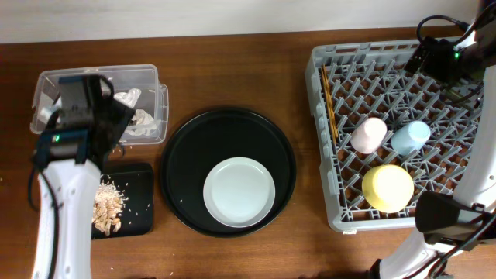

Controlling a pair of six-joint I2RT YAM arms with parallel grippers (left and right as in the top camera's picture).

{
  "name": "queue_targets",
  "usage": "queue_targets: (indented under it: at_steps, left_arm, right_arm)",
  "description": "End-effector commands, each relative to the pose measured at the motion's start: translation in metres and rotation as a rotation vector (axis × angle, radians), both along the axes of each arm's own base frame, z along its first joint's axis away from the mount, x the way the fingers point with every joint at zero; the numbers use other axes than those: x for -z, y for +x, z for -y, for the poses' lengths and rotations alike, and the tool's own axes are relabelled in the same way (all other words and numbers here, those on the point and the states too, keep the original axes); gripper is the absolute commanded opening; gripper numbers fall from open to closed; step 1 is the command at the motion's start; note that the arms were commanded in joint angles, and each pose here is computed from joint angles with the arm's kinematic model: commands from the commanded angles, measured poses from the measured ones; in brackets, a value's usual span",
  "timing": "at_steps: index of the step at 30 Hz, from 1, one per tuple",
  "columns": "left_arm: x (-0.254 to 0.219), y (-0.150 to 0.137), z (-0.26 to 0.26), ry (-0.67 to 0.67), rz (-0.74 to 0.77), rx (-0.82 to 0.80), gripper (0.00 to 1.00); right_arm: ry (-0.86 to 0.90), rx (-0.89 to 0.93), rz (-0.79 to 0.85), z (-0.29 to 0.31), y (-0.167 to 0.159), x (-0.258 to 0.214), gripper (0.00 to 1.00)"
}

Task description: Sort waste into correct bins and load items into the dishwasher rack

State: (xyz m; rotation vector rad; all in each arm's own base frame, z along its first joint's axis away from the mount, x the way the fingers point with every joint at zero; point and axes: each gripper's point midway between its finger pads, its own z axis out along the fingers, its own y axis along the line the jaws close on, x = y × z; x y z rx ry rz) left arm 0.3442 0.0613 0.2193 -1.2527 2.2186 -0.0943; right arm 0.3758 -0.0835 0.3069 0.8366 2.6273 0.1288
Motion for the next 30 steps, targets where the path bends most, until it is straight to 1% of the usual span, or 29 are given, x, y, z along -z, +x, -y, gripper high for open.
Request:
queue_targets:
  at_steps: [1, 2, 6, 7, 9, 10, 13, 17, 23, 30]
  left_arm:
    - [-0.004, -0.046, -0.013, -0.007, -0.068, -0.101, 0.85]
    - [-0.002, -0.058, -0.015, -0.011, -0.086, -0.13, 0.87]
    - [0.005, -0.097, -0.024, -0.025, -0.112, -0.203, 0.87]
    - [0.005, -0.11, -0.029, -0.026, -0.099, -0.23, 0.91]
    - [0.006, -0.128, -0.035, -0.026, -0.075, -0.275, 0.94]
    - [0.005, -0.136, -0.038, -0.026, -0.062, -0.297, 0.99]
    - [0.006, -0.155, -0.041, -0.025, -0.051, -0.337, 0.99]
    - [0.013, -0.175, -0.039, -0.035, -0.105, -0.364, 0.99]
    - [0.015, -0.186, -0.05, -0.016, -0.127, -0.422, 0.99]
    - [0.016, -0.206, -0.072, -0.037, -0.13, -0.581, 0.99]
  right_arm:
    - [-0.012, -0.005, 0.0, 0.001, -0.002, -0.002, 0.99]
    - [-0.013, -0.004, 0.0, 0.001, -0.002, -0.002, 0.99]
    - [-0.012, -0.005, 0.0, 0.001, -0.002, -0.002, 0.99]
    - [-0.012, -0.005, 0.001, 0.001, -0.002, -0.002, 0.99]
    - [-0.012, -0.005, 0.001, 0.001, -0.002, -0.002, 0.99]
    - [-0.012, -0.004, 0.001, 0.001, -0.002, -0.002, 0.99]
    - [-0.013, -0.004, 0.0, 0.001, -0.002, -0.002, 0.99]
    - [-0.013, -0.004, 0.0, 0.001, -0.002, -0.002, 0.99]
    - [-0.012, -0.005, 0.0, 0.001, -0.002, -0.002, 0.99]
    - [-0.012, -0.004, 0.001, 0.001, -0.002, -0.002, 0.99]
